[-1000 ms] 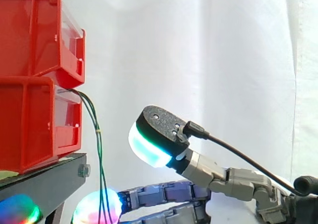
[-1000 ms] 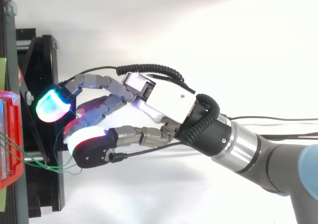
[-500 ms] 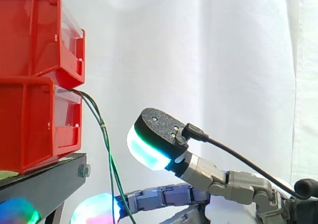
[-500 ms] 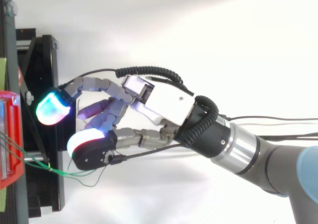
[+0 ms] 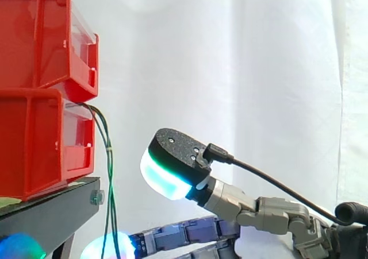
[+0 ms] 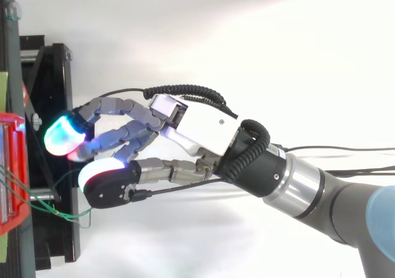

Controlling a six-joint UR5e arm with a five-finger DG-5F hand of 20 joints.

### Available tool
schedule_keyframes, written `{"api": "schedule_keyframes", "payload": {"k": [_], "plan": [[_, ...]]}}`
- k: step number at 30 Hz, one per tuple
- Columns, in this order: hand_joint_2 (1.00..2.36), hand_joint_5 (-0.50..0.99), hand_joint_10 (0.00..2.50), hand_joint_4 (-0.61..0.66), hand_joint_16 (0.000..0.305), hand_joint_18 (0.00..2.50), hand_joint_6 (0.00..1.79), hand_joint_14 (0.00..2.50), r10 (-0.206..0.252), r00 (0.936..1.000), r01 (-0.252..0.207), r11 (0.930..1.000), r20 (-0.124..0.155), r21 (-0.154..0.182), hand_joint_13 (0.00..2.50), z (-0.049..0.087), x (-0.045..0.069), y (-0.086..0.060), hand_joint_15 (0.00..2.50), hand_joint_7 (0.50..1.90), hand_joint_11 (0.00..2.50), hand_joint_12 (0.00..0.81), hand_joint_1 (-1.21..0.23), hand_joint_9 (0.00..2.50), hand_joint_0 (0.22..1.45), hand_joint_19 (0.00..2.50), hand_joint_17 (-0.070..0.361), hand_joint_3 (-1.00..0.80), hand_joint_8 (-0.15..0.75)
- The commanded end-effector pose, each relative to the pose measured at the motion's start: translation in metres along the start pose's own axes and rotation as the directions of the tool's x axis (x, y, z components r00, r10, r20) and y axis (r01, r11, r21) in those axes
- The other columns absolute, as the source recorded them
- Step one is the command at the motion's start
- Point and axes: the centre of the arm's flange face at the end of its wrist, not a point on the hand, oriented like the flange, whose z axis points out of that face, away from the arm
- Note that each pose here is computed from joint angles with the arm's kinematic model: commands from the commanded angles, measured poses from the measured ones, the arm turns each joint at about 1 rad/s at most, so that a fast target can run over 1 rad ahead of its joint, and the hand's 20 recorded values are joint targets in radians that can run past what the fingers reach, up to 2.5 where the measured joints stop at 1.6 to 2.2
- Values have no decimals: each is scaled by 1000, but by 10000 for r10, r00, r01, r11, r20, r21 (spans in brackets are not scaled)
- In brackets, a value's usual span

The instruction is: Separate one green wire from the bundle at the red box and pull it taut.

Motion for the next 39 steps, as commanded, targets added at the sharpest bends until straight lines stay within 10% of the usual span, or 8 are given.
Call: {"api": "schedule_keyframes", "payload": {"k": [1, 11, 18, 39], "plan": [[1000, -251, 0, 219, 52, 820, 502, 0, -133, 9999, 134, 9999, 42, -16, 1188, -2, -3, -5, 0, 725, 0, 471, -482, 676, 405, 0, 117, -500, 373], [1000, -268, 0, 240, 47, 826, 501, 0, -409, 9970, 447, 9974, 658, -566, 1233, -3, 1, -4, 0, 680, 0, 466, -457, 787, 403, 0, 106, -500, 438], [1000, -268, 0, 251, 60, 807, 501, 0, -246, 9972, 287, 9979, 701, -581, 956, -10, 11, -33, 0, 654, 0, 484, -429, 956, 398, 0, 134, -500, 485], [1000, -274, 0, 269, 62, 833, 501, 0, 136, 9981, -78, 9953, 601, -960, 1051, -12, 22, -49, 0, 599, 16, 430, -395, 1558, 406, 0, 139, -500, 484]]}}
